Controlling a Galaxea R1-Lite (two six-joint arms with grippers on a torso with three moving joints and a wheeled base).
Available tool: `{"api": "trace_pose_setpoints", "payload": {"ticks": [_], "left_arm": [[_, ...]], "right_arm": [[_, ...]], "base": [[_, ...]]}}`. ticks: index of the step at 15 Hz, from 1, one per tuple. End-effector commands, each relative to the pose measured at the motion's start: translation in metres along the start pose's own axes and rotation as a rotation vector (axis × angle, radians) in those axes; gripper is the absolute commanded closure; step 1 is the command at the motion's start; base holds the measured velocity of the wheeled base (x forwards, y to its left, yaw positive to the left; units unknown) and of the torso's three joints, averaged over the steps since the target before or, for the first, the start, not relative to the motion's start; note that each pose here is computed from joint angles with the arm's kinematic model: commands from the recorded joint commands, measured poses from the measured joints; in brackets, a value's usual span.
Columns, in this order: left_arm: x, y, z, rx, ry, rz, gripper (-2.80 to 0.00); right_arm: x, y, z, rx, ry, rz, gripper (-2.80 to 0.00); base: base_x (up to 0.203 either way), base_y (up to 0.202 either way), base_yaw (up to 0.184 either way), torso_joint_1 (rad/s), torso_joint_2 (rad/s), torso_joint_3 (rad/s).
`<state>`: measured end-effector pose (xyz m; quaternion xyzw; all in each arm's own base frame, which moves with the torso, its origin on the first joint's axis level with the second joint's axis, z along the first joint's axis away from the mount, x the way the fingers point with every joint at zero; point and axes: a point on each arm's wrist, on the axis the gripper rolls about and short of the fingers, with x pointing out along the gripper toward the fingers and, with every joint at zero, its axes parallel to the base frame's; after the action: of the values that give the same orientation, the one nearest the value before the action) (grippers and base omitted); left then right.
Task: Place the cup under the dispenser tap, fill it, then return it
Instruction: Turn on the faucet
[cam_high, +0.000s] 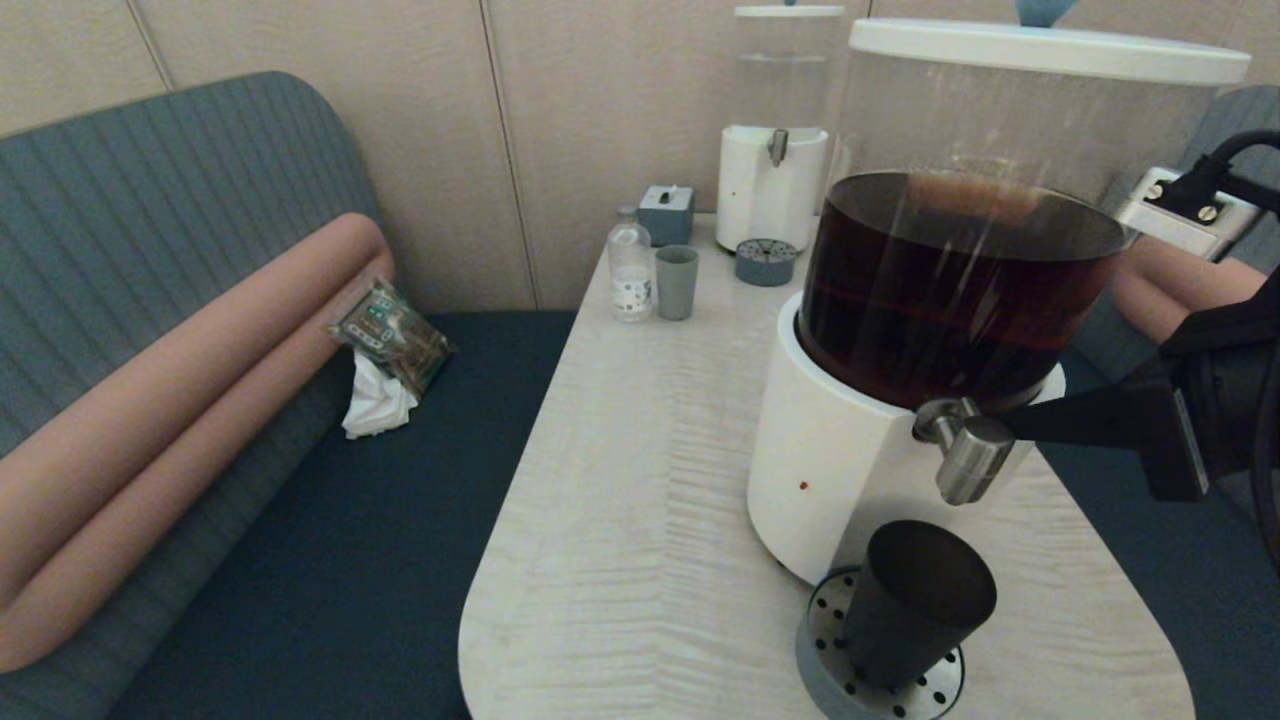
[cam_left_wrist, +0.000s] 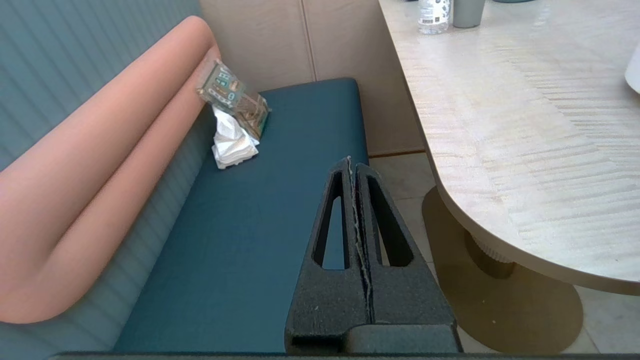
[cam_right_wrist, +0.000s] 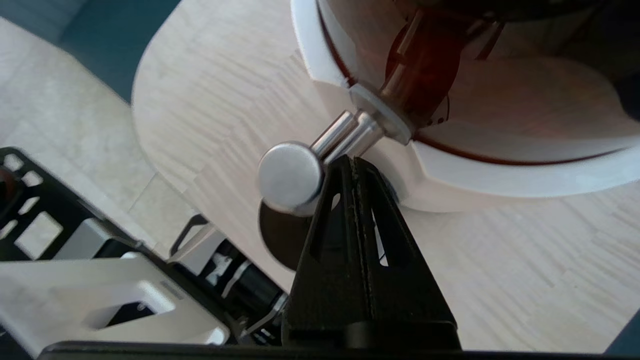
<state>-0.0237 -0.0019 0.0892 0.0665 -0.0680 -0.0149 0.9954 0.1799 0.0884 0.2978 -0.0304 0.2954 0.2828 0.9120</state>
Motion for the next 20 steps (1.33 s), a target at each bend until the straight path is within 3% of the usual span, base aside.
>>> {"api": "trace_pose_setpoints", "payload": {"ticks": [1, 20], "left_arm": [[0.002, -0.001, -0.011, -0.001, 0.040, -0.005, 0.00], [0.002, -0.001, -0.011, -0.001, 0.040, -0.005, 0.00]], "right_arm": [[0.004, 0.000, -0.003, -0.003, 0.010, -0.005, 0.00], [0.011, 0.014, -0.003, -0.081, -0.047, 0.044, 0.00]], "base": [[0.000, 0.000, 0.000, 0.000, 0.00, 0.000], [0.000, 0.000, 0.000, 0.000, 0.00, 0.000]]}}
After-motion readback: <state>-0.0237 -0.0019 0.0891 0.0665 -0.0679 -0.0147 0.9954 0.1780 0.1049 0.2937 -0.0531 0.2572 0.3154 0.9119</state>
